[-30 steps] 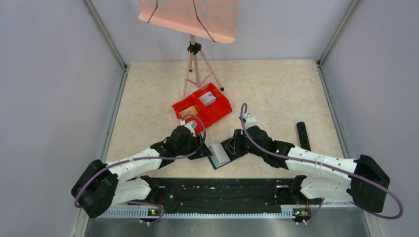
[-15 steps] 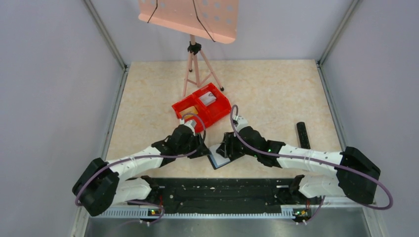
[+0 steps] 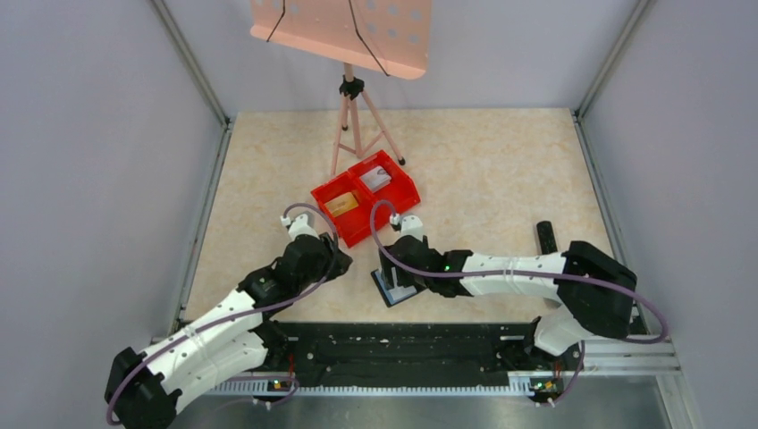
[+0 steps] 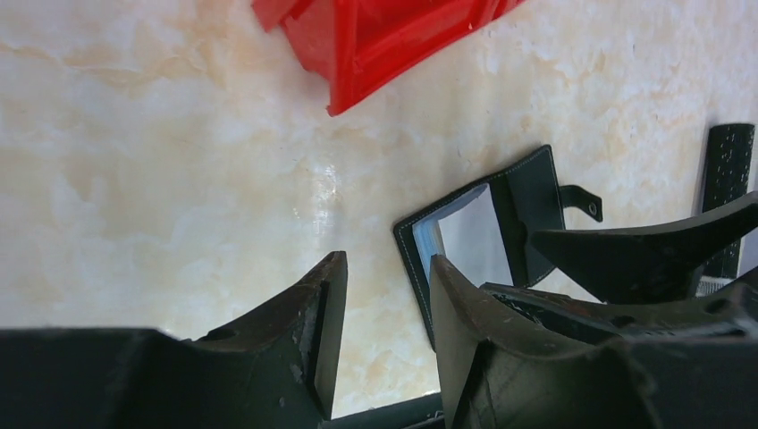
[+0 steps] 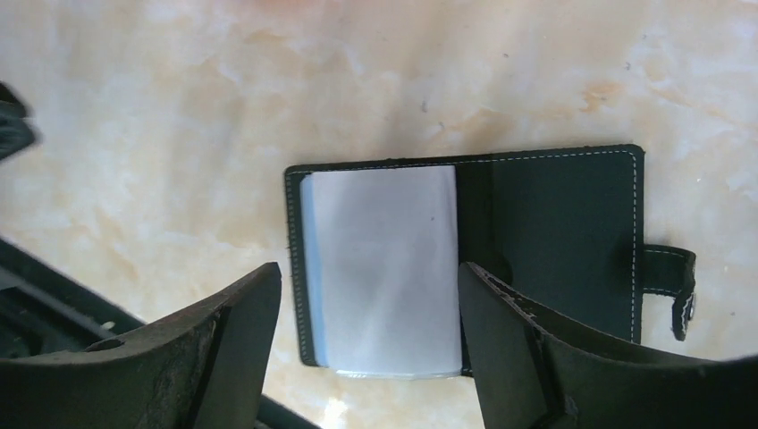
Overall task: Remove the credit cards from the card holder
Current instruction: Remove the credit card from the card holder.
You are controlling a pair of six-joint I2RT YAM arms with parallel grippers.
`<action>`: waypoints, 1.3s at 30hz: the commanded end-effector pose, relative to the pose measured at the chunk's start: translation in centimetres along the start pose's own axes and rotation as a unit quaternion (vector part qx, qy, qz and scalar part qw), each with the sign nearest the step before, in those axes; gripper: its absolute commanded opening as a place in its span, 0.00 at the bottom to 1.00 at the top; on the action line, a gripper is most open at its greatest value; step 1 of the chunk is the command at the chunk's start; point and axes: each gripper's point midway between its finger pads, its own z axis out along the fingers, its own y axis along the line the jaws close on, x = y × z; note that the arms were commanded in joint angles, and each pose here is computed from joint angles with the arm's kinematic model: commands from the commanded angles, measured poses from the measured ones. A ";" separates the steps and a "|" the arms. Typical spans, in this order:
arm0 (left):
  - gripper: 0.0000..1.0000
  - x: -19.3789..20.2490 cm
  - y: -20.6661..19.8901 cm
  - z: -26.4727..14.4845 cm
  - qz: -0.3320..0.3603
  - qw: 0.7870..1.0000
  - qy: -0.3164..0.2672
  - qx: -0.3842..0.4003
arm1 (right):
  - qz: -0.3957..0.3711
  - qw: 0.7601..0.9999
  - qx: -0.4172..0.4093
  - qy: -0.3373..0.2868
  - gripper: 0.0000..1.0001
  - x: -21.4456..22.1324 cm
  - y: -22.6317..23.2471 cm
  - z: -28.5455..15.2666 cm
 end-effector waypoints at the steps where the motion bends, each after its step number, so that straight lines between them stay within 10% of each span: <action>1: 0.45 -0.7 2.1 -0.4 -0.019 0.998 -0.044 -0.030 | -0.025 0.999 0.040 -0.007 0.73 -0.4 -0.3 0.9; 39: 0.44 4.4 -2.8 2.3 0.015 0.991 0.098 0.090 | -0.001 0.998 0.059 -0.022 0.48 0.6 -1.6 0.1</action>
